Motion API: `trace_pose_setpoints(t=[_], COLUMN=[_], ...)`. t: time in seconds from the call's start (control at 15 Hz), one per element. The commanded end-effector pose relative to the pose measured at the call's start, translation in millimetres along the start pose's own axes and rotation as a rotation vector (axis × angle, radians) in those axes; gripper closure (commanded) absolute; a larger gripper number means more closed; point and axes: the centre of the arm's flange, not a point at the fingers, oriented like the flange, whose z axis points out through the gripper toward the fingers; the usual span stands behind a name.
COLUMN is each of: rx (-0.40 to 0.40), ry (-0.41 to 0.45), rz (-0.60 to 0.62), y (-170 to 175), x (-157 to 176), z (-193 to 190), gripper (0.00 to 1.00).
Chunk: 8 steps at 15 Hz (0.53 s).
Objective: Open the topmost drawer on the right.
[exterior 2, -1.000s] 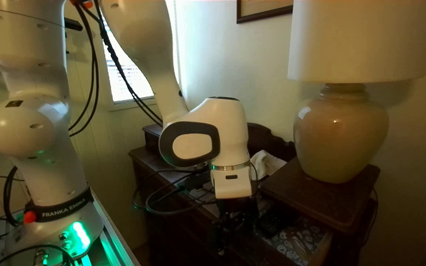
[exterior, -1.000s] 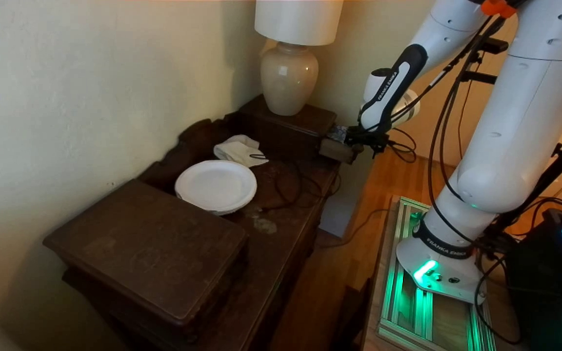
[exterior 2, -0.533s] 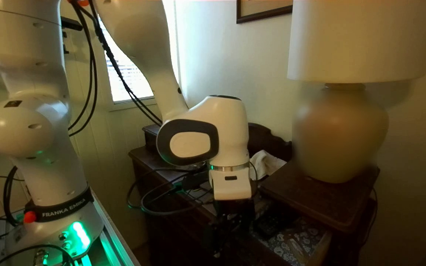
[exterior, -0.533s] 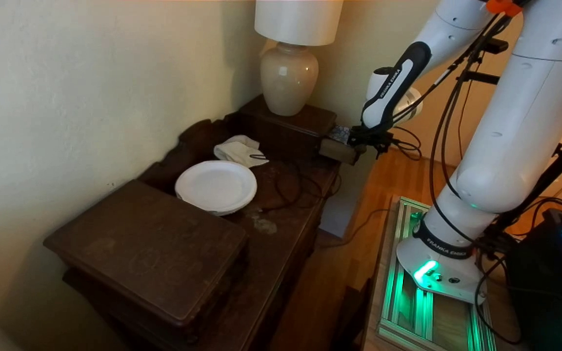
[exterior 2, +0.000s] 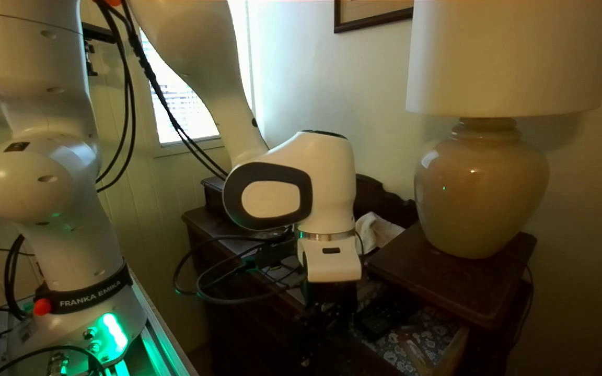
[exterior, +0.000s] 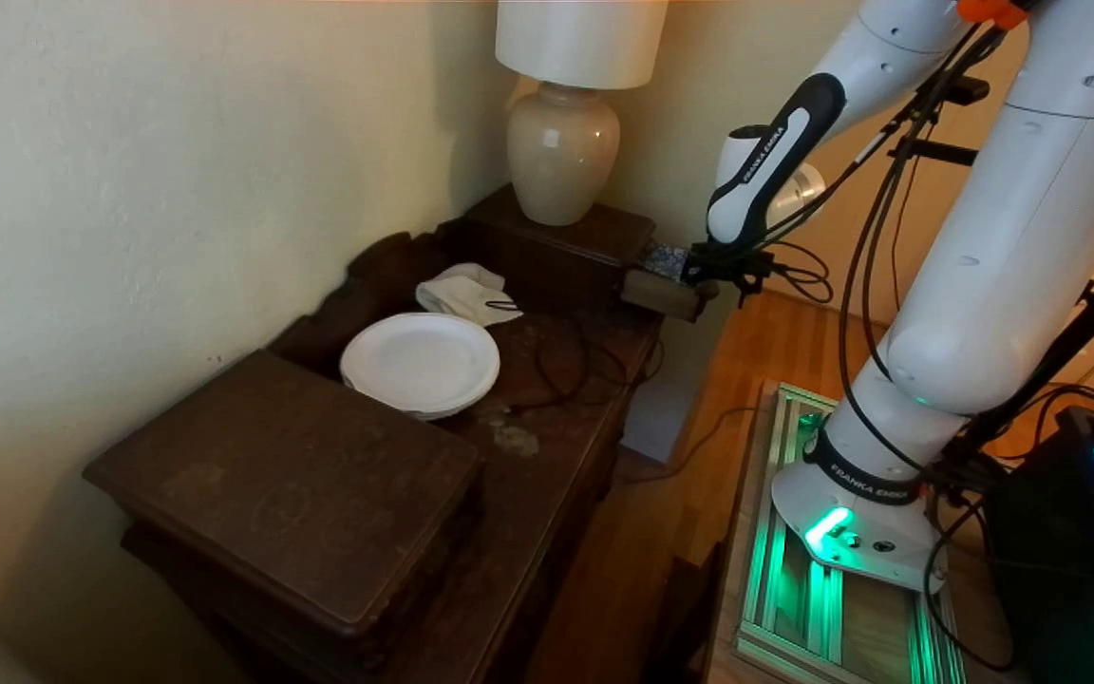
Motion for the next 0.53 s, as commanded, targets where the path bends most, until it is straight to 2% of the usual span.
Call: trace_pose_setpoints(t=[0.0,0.33,0.47], rx=[-0.051,0.000,0.009], ry=[-0.085,0.003,0.000], rz=[-0.066,0.028,0.054], y=[14.1,7.2,8.2], x=[-32.9,-31.9,-34.3], z=[7.9,16.5,19.2], gripper=[0.00,0.00,0.00])
